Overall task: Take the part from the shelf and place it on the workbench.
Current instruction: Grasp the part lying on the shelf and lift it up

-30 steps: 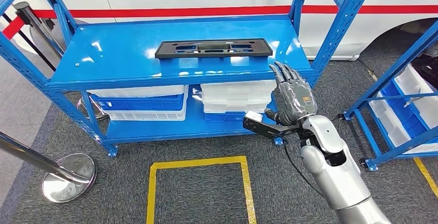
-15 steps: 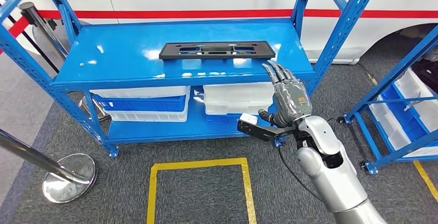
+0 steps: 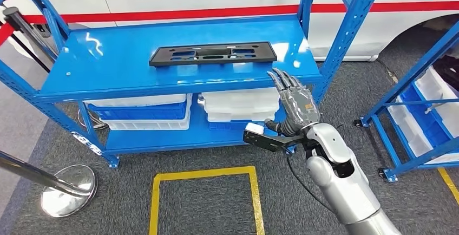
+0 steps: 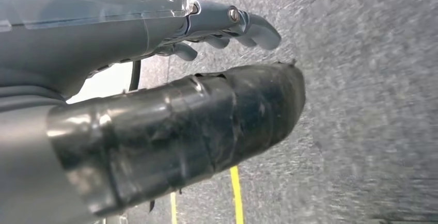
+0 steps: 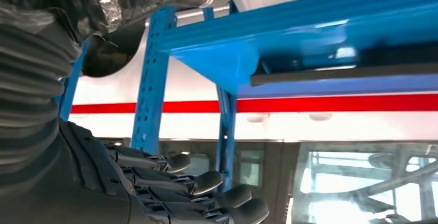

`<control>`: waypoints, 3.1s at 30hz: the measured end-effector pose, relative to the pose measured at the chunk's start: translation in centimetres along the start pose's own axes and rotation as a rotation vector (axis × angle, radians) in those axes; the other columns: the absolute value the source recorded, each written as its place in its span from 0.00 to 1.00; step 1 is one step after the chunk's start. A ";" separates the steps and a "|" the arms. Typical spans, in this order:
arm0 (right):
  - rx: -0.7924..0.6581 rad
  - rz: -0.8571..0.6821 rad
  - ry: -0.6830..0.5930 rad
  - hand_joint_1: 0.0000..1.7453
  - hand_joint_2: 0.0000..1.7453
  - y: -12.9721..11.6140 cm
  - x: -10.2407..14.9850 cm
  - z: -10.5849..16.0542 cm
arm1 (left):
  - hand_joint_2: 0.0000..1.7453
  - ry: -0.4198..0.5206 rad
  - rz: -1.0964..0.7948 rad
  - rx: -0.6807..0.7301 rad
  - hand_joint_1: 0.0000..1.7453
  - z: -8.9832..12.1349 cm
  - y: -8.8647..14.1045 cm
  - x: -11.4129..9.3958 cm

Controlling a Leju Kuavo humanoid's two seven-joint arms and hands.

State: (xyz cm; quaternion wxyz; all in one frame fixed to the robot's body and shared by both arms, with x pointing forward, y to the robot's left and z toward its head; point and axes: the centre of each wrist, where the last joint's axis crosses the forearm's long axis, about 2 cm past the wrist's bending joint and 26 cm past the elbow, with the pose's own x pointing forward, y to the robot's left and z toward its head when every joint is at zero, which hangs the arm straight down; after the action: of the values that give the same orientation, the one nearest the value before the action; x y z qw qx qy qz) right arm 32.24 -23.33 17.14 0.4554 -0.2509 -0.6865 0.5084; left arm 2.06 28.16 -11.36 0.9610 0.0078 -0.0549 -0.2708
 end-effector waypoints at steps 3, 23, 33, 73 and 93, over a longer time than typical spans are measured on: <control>-0.001 -0.003 -0.010 0.00 1.00 0.0 0.4 -0.3 | 0.00 -0.001 -0.001 0.000 0.00 0.0 0.0 0.0; 0.041 -0.016 -0.035 0.00 1.00 0.6 1.6 -1.8 | 0.00 0.000 -0.021 -0.002 0.00 0.0 -0.1 -0.1; 0.075 -0.031 -0.050 0.00 1.00 1.6 2.8 -3.0 | 0.00 -0.008 -0.037 -0.001 0.00 0.0 -0.1 0.4; 0.180 -0.024 0.004 0.00 1.00 5.0 3.0 -4.2 | 0.00 -0.018 -0.070 -0.005 0.00 0.0 -0.4 0.7; 0.242 0.024 0.076 0.00 1.00 7.0 2.0 -4.7 | 0.00 -0.031 -0.070 -0.017 0.00 0.0 -0.8 1.0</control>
State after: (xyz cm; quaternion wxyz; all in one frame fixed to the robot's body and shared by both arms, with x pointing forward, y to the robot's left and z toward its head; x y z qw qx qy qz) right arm 34.61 -17.05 11.74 0.5020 -0.2214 -0.5990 0.5832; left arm 2.54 26.97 -11.29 0.9501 -0.0026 -0.0672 -0.3047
